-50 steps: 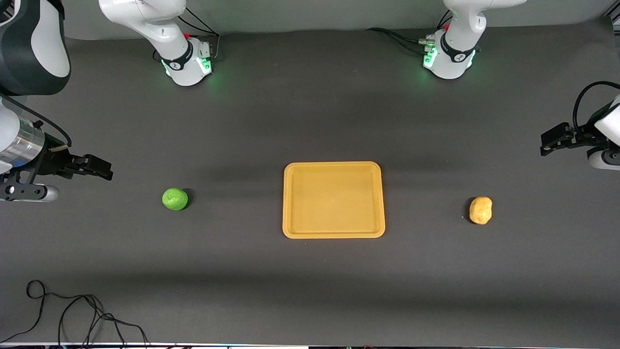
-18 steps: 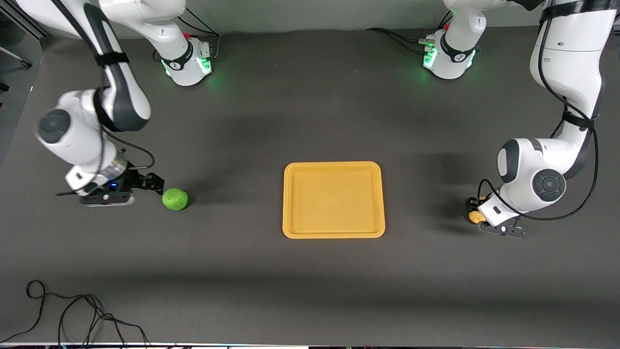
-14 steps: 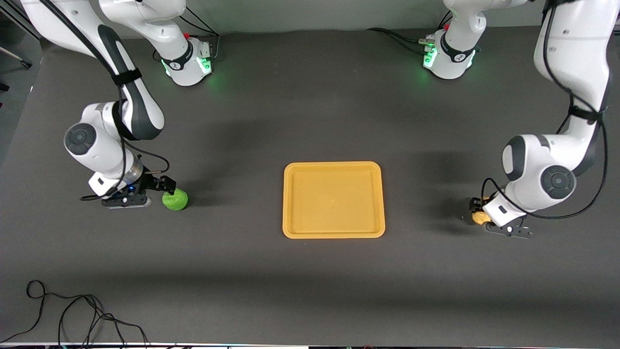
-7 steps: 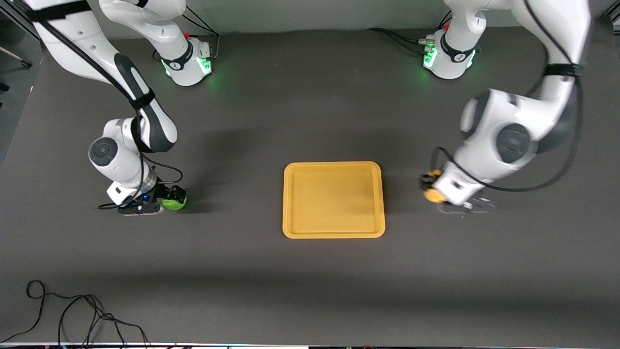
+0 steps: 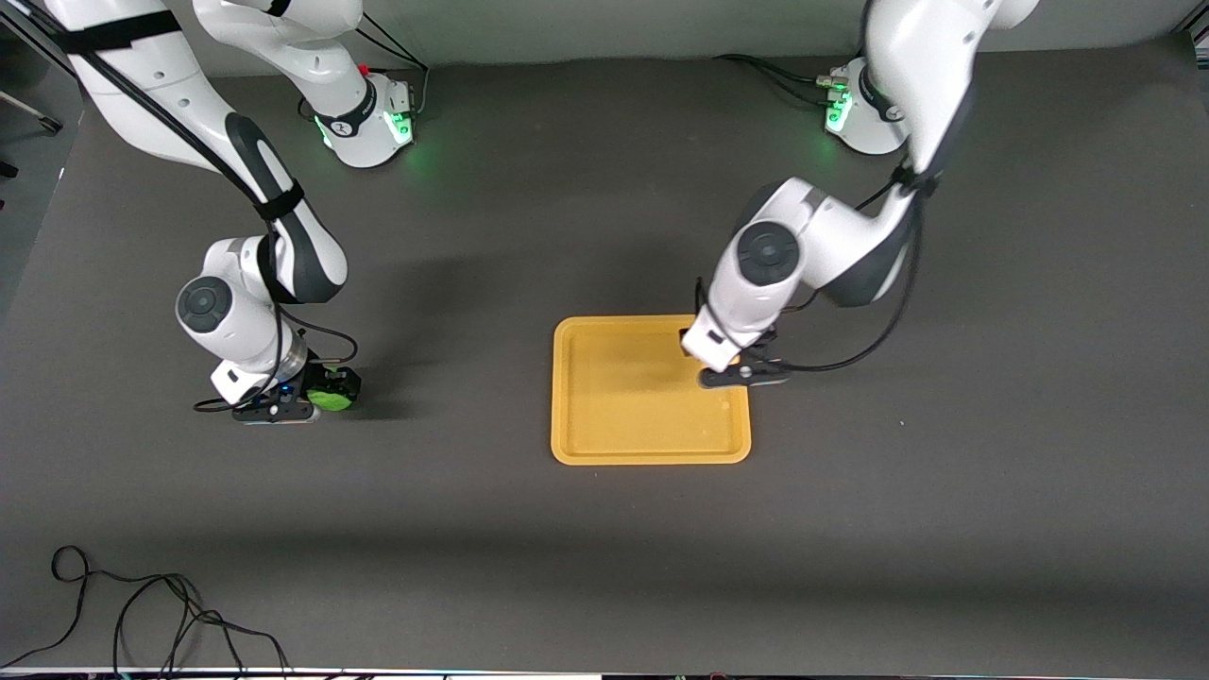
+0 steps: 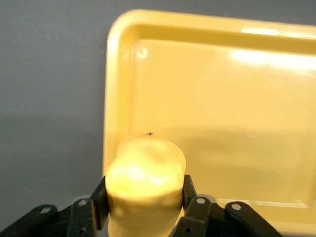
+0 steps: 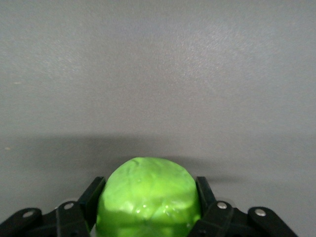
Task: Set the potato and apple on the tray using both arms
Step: 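Carry the potato onto the tray with the left gripper while the right grasps apple, then release the potato on the tray while the right gripper lifts the apple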
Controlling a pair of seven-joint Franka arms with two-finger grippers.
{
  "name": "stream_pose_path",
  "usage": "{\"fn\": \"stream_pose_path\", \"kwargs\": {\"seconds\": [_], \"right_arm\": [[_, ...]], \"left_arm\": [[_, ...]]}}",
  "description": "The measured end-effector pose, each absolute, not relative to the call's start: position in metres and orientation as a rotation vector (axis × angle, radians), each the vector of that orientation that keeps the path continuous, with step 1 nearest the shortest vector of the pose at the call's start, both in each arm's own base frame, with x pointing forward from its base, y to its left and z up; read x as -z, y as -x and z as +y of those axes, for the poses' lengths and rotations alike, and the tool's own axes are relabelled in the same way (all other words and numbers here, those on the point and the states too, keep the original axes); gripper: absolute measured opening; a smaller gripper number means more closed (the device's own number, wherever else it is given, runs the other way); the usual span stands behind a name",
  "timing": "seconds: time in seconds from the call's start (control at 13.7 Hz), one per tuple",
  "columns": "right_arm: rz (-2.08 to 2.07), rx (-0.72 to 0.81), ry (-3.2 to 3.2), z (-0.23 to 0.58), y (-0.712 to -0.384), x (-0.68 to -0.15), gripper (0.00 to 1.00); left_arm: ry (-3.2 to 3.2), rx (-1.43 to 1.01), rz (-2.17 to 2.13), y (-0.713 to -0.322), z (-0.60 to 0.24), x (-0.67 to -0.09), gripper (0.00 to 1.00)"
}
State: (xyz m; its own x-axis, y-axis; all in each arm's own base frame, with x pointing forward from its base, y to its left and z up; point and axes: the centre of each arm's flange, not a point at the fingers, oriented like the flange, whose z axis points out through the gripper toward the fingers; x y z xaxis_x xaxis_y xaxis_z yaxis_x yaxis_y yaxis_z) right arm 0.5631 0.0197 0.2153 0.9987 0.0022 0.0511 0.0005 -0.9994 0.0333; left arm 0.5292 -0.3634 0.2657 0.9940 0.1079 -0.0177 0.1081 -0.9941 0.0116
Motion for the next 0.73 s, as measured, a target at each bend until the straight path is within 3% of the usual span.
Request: {"fn": "stream_pose_path", "kwargs": {"seconds": [0.22,0.44,0.73], "right_arm": [[0.008,0.051,-3.102,0.022,-0.580,-0.281,0.79],[0.032,0.050,-3.106,0.034,-0.585,-0.349,0.79],[-0.006,0.018,-3.114,0.055,-0.589,-0.377,0.79]], "left_arm": [[-3.127,0.021,0.177,-0.535,-0.361,-0.234,0.60],[-3.137,0.003,0.160,-0.539,-0.360,-0.229,0.60],[-3.138,-0.006,0.154,-0.542,-0.360,-0.224,0.66]]}}
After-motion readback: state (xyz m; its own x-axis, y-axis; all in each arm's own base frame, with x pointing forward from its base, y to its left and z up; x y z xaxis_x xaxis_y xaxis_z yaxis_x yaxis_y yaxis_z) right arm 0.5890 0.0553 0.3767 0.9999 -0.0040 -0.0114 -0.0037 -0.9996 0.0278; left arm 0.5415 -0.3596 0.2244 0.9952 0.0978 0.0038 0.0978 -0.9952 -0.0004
